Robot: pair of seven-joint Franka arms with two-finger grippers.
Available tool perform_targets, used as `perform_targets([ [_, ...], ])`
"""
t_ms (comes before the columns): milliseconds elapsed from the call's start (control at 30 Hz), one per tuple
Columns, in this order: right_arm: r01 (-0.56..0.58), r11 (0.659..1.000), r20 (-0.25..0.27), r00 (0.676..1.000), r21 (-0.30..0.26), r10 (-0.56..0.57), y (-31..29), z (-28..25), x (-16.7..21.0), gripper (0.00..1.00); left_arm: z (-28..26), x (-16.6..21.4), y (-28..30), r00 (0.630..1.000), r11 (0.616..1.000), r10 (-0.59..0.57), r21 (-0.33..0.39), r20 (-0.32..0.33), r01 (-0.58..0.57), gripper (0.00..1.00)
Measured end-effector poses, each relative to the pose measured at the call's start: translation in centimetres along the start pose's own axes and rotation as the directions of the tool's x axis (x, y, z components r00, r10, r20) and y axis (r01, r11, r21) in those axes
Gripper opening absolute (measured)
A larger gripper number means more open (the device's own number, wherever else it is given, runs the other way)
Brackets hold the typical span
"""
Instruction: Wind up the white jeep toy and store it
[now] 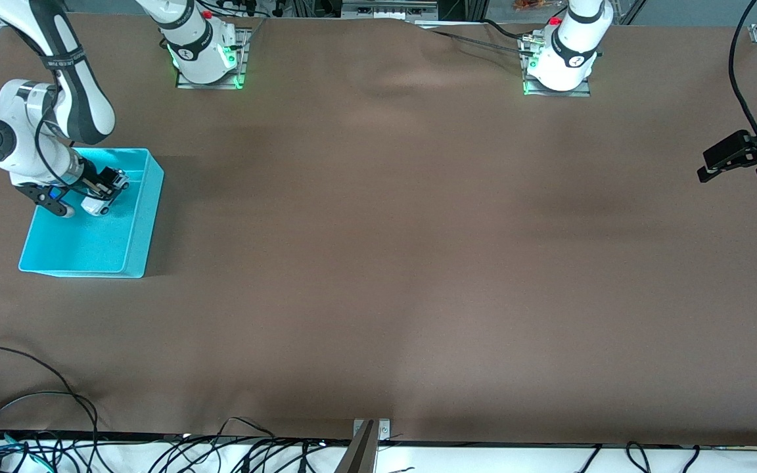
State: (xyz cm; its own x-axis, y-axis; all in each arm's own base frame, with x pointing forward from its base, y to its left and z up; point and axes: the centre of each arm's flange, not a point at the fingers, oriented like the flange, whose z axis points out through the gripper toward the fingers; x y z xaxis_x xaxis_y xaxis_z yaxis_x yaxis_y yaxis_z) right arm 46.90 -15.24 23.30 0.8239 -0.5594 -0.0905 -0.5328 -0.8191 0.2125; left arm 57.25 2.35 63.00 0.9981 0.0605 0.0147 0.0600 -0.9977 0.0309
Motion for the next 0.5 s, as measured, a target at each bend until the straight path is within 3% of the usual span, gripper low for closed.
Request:
perform_targets([
  [167,-0.039,0.999,-0.018,0.999,0.004,0.039,1.6,0.0,1.4,0.52,0.0,0.0,0.0,1.0,1.0,0.0,0.0,0.0,0.0,1.0],
  [501,-0.055,0.998,-0.007,0.998,-0.002,0.055,2.1,1.7,1.7,0.52,0.0,0.0,0.0,1.0,1.0,0.0,0.0,0.0,0.0,1.0],
])
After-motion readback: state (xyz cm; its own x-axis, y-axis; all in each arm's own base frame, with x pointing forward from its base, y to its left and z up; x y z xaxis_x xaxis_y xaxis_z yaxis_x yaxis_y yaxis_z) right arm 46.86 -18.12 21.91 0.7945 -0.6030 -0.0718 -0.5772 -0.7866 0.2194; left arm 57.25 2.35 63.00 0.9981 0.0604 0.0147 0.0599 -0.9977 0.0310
